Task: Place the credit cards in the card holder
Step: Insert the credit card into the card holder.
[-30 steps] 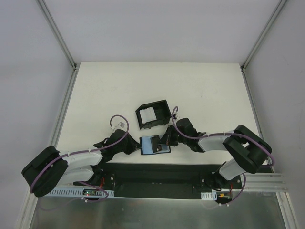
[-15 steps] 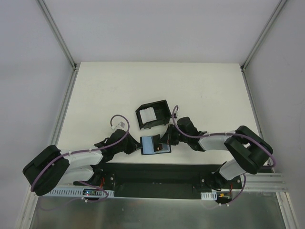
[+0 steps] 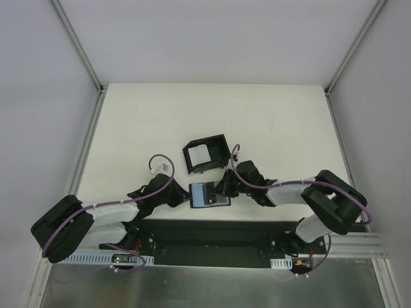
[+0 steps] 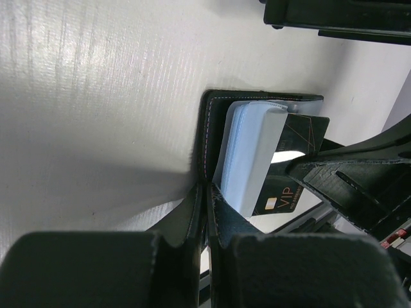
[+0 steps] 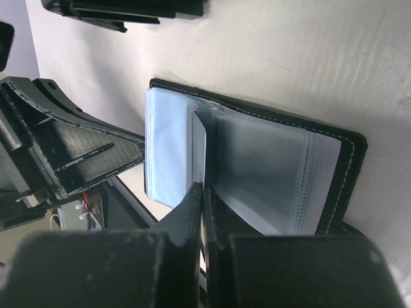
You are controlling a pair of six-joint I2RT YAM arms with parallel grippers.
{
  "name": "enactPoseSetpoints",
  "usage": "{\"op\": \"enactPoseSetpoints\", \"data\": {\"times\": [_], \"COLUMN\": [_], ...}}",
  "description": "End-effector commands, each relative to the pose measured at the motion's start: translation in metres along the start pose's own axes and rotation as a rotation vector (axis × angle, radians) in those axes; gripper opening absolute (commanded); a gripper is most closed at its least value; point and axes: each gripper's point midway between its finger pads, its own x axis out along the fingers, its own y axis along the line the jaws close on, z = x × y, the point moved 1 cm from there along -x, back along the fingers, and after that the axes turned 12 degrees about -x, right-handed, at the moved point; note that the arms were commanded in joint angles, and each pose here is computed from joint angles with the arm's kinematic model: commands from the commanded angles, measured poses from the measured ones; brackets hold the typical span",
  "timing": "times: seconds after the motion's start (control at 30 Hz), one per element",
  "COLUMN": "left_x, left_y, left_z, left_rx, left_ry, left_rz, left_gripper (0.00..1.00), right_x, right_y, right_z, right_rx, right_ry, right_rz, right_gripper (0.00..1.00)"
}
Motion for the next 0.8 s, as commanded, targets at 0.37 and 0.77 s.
{"op": "enactPoseSetpoints", "data": {"times": [0.37, 0.77], "left_x": [-0.001, -0.003], "left_y": [0.034, 0.035], "left_z": [-0.004, -0.003], "left_rx": [0.014, 0.01], "left_ry": [0.023, 0.014], "left_rz": [0.115, 0.105], "left_gripper": [0.0, 0.0], "right_x": [0.017, -0.008], "right_y": [0.01, -0.009], "right_z": [-0.012, -0.004], "right_rx": [0.063, -0.041], "right_ry": [-0.002, -0.024], "right_rz": [-0.022, -0.181], "right_gripper": [0.07, 0.38]}}
